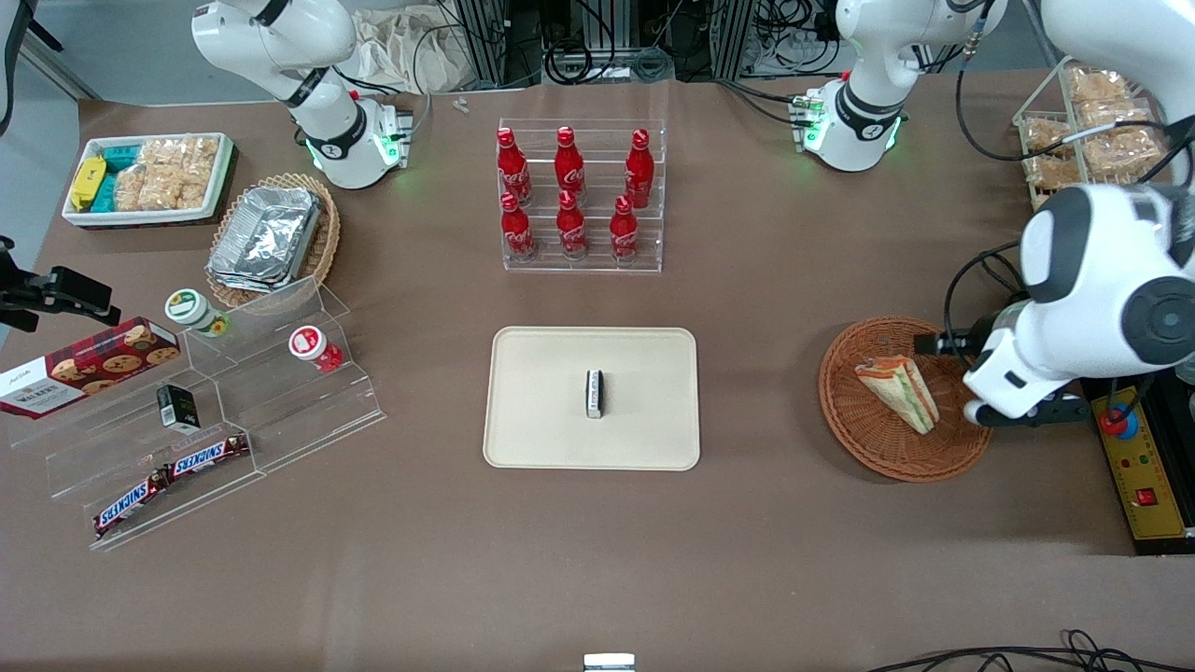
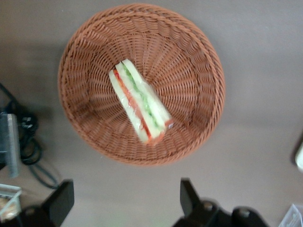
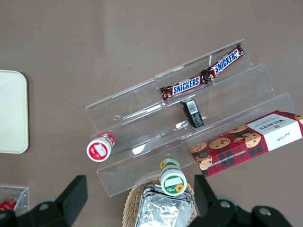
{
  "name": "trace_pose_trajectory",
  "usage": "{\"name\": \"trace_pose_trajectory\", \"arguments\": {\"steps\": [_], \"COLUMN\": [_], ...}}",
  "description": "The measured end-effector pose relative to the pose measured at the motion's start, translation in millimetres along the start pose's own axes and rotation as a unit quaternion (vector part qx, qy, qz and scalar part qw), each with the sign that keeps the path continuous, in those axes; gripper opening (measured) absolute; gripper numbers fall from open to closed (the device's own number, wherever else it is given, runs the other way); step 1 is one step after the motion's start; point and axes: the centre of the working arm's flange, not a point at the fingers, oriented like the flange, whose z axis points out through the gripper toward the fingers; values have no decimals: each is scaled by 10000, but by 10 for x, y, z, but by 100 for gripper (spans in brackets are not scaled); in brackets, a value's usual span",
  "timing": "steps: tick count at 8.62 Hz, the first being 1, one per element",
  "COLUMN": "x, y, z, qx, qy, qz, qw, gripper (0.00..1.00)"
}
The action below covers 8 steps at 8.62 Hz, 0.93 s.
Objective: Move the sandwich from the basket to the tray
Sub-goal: 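Lower the left gripper and close it on the wrapped sandwich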
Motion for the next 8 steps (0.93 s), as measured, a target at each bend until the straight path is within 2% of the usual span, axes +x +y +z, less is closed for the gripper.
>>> {"name": "trace_pose_trajectory", "arguments": {"steps": [1,2,5,6,8], "x": [10,-11,-80,-100,-125], "y": [-15,-63,-117,-113,-109], "z": [303,549,1001,1099,1253], "qx": [-68,-142,-423,-476,-481], "qy": [237,372,790,843,797], "qz": [-326,-683,-1743,-1972,-2131], "qw": [9992,9969,9806,9756,9726], "gripper": [100,100,100,100,100]}}
